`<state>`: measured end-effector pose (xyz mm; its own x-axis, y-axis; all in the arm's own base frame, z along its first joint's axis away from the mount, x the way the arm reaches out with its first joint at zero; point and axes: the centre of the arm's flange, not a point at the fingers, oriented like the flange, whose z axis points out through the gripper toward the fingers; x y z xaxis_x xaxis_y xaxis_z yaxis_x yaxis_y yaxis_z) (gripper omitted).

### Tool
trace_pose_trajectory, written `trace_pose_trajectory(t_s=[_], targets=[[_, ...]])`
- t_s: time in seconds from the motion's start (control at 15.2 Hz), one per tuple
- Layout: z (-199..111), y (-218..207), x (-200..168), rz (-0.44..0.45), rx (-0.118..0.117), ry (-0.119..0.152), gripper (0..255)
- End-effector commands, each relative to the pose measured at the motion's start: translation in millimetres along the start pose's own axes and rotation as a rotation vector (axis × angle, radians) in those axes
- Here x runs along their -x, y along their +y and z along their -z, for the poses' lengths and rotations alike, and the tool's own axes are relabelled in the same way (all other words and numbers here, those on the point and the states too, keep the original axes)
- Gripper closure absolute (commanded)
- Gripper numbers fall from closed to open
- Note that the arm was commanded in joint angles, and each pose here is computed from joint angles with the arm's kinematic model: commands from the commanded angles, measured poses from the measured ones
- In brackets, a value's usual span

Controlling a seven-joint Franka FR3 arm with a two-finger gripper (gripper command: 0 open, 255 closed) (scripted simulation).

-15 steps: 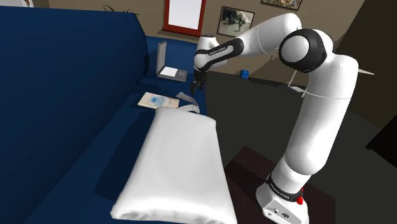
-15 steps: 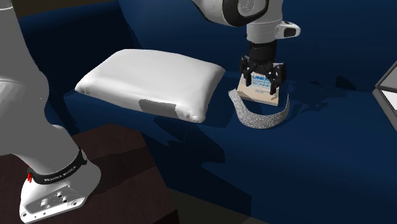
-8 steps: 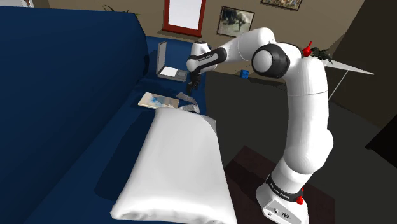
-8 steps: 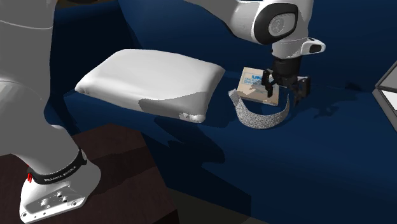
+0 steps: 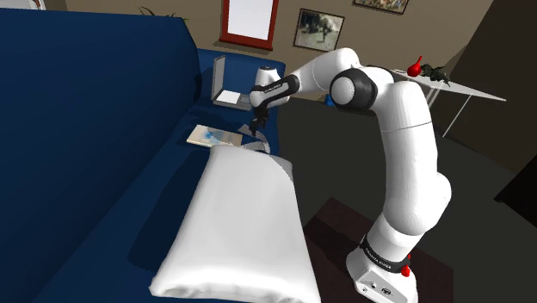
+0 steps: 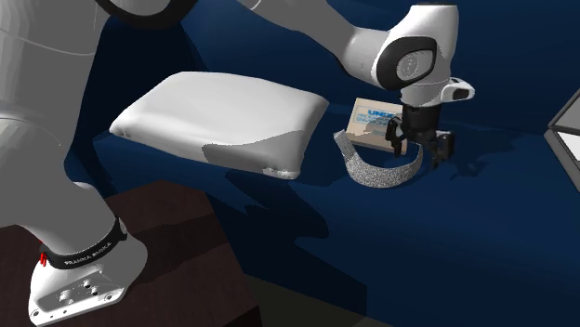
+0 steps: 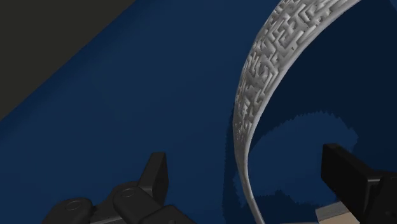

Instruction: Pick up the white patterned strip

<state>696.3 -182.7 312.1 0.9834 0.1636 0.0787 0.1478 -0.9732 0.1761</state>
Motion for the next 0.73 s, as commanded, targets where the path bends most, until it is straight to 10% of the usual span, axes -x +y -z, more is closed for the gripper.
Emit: trace_pose_trajectory(t_s=[0.0,0.07,0.13,0.66], targets=[[-7.5,-2.3,1.1,0.000,0.000,0.001,0],[-7.6,-2.3,1.1,0.000,0.000,0.001,0],[-7.3,-2.6,1.8,0.000,0.000,0.001,255],[-7.6,-2.6,1.7,0.000,0.000,0.001,255]])
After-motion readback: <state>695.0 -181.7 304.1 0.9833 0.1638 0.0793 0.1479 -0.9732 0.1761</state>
